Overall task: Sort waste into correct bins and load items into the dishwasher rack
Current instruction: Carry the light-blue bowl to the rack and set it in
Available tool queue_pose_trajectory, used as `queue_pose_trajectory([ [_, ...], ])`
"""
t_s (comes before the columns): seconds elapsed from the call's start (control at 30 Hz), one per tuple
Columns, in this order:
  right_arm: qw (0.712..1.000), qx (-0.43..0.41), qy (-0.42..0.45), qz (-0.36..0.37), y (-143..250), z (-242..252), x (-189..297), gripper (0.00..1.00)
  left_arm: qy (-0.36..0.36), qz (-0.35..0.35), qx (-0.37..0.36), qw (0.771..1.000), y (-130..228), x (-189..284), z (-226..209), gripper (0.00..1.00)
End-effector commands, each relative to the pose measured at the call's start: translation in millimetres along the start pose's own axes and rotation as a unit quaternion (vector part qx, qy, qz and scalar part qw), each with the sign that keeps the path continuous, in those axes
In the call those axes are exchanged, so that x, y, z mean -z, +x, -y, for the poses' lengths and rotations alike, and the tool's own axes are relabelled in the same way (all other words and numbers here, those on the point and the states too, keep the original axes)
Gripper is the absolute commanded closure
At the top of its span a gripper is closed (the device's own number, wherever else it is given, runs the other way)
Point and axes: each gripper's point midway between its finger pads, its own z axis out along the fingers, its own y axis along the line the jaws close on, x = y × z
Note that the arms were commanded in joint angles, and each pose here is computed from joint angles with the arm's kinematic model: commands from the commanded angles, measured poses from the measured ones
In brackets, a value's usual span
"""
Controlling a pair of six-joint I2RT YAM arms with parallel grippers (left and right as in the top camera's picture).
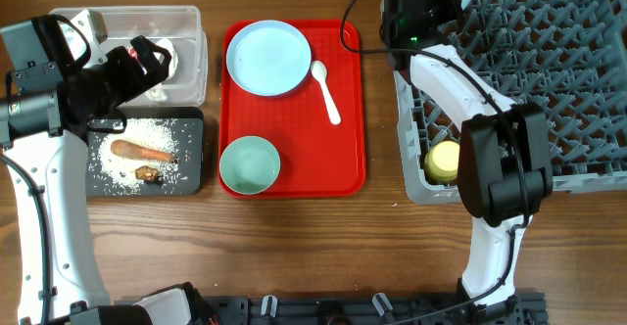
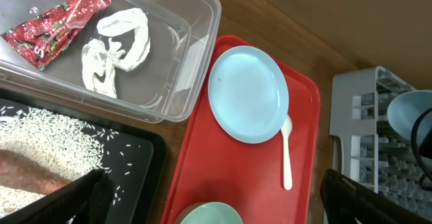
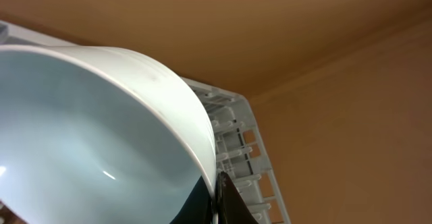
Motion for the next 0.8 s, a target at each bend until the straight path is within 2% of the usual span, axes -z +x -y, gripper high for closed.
queue_pose_trajectory([
  [0.0, 1.0, -0.01, -0.006, -0.003, 4, -8, -4, 0.96, -0.001, 0.006, -0.005, 1.0, -3, 2, 0, 0.0],
  [0.27, 1.0, -0.017, -0.007, -0.003, 4, -9, -3, 0.96, -0.001, 0.006, -0.005, 1.0, -3, 2, 0, 0.0],
  [0.53, 0.997, 0.042, -0.066, 0.003, 6, -40, 14, 0.96, -0.001, 0.006, -0.005, 1.0, -3, 2, 0, 0.0],
  [0.77, 0.994, 0.064, -0.082, 0.013, 1, -55, 34, 0.95, -0.001, 0.006, -0.005, 1.0, -3, 2, 0, 0.0],
])
